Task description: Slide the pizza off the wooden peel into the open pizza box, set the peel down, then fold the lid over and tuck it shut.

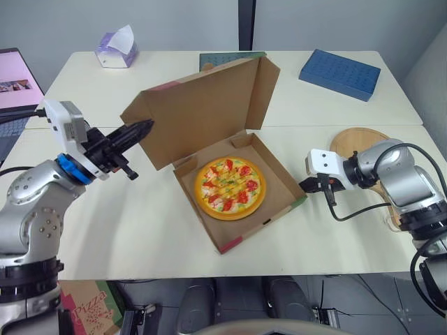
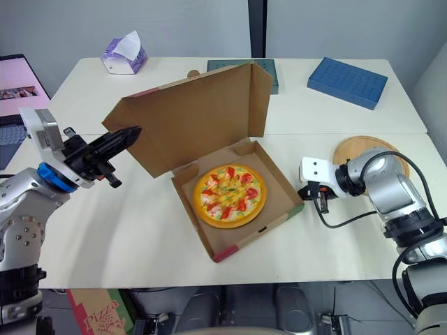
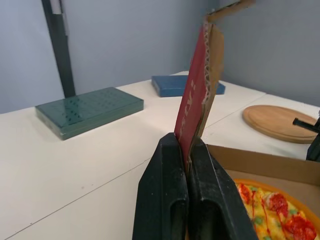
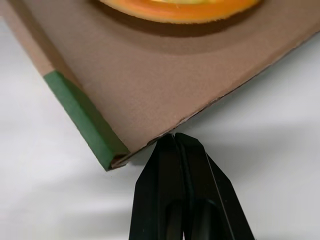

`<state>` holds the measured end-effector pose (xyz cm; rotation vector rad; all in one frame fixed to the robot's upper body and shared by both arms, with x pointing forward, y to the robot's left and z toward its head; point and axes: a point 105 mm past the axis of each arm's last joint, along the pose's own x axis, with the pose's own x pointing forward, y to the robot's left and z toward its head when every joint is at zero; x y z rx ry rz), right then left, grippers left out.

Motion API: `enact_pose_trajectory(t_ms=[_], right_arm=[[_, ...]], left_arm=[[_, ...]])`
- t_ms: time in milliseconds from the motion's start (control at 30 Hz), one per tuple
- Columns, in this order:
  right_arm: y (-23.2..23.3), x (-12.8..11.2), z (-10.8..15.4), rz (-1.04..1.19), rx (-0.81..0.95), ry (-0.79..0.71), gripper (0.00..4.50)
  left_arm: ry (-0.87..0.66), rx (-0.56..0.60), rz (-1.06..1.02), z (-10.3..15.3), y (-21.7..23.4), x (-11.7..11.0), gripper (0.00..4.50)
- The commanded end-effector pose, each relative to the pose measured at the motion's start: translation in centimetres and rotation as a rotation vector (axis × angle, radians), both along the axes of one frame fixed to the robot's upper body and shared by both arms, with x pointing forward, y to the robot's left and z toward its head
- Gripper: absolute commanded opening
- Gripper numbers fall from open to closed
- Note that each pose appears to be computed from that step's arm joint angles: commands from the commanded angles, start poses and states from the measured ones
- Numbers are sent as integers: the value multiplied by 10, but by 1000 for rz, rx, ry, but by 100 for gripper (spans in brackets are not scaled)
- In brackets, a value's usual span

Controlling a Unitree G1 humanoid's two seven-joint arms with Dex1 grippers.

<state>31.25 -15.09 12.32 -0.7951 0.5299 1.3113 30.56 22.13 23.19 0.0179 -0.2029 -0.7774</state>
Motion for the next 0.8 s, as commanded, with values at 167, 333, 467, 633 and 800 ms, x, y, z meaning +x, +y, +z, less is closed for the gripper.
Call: enact_pose_trajectory(t_ms=[167, 333, 467, 633, 800], right_arm=[[20, -21, 12, 0, 110, 20, 5], [33, -32, 3, -8, 163, 53, 5], [39, -27, 5, -24, 200, -33, 5], [23, -6, 27, -142, 290, -141, 5], [15, 29, 79, -364, 594, -271, 124]], left_arm=[[18, -3, -111, 14, 9, 7, 0], [54, 23, -167, 17, 11, 10, 0], [70, 42, -173, 17, 15, 16, 0], [55, 49, -181, 20, 16, 18, 0], [32, 46, -161, 24, 19, 21, 0]])
